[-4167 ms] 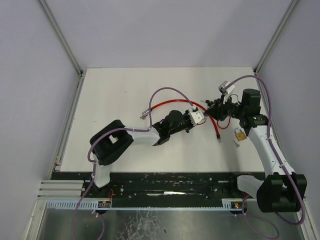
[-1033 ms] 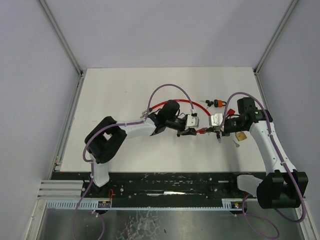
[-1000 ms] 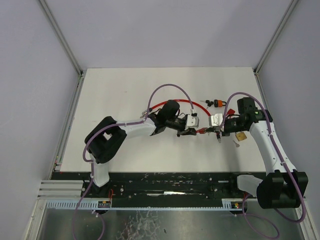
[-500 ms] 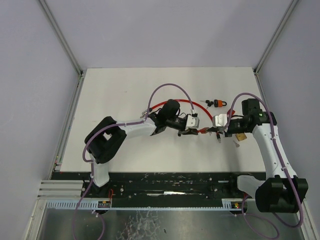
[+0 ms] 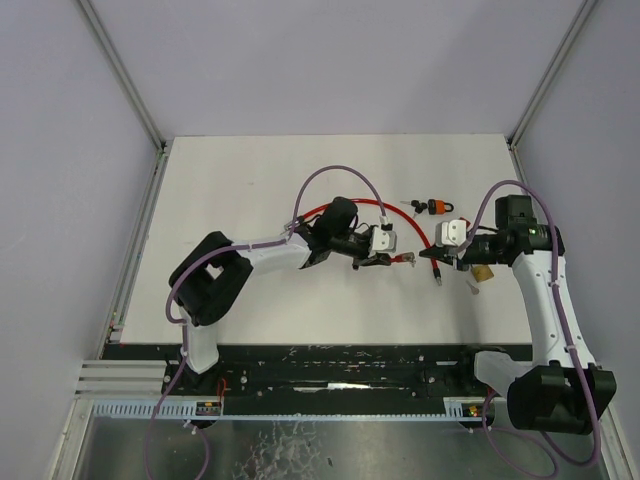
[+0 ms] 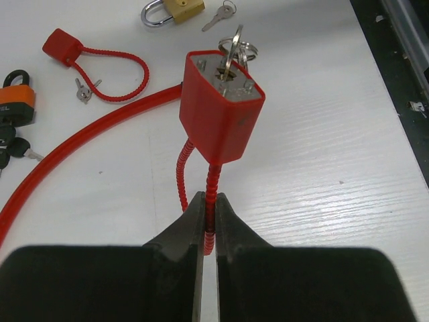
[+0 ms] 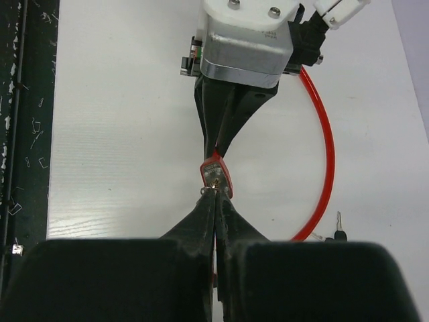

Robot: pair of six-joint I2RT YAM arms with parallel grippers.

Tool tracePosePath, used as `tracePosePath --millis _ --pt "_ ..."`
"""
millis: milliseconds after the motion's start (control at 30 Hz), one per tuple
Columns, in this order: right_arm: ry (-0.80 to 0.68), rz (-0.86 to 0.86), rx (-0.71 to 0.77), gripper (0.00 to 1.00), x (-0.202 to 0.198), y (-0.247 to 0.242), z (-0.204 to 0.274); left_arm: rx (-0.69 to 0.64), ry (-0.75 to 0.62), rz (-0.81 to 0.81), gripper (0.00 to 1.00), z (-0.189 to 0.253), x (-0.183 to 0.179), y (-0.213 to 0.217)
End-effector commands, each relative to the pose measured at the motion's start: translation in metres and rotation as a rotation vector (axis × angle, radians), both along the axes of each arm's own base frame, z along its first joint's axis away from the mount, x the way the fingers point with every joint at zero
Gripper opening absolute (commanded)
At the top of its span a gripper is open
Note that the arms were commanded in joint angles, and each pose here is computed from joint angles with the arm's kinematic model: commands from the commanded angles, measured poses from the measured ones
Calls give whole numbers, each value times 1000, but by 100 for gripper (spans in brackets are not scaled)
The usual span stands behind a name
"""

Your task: Lock with the key

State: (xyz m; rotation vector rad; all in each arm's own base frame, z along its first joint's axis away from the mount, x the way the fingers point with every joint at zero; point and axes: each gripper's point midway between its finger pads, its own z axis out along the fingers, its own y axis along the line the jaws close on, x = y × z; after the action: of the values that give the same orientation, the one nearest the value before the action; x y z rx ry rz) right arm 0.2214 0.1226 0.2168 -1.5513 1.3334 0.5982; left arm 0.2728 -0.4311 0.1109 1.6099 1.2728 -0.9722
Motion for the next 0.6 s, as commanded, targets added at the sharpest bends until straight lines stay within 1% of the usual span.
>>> tracePosePath --millis 0,33,67,100,133,200,300,400,567 --pt "12 -22 66 8 1 5 9 -1 -18 1 0 0 4 0" --pt "12 -16 70 20 -1 5 1 -4 -18 1 0 0 3 0" --pt "0 -10 71 30 -1 6 -5 -6 -18 2 0 1 3 0" --pt "-9 -13 73 37 1 6 -10 -9 -19 3 0 1 3 0" --pt "-10 -25 79 42 3 6 -14 -11 -20 3 0 2 3 -1" --pt "-5 -40 87 47 6 5 -17 -13 -18 1 0 2 3 -1" --pt "0 -35 90 47 7 7 -19 -15 -14 -1 0 2 2 -1" --pt "7 -24 89 44 9 9 -22 -17 -10 -4 0 2 2 -2" --pt "18 -28 85 37 13 9 -21 -16 -7 -8 0 2 1 -2"
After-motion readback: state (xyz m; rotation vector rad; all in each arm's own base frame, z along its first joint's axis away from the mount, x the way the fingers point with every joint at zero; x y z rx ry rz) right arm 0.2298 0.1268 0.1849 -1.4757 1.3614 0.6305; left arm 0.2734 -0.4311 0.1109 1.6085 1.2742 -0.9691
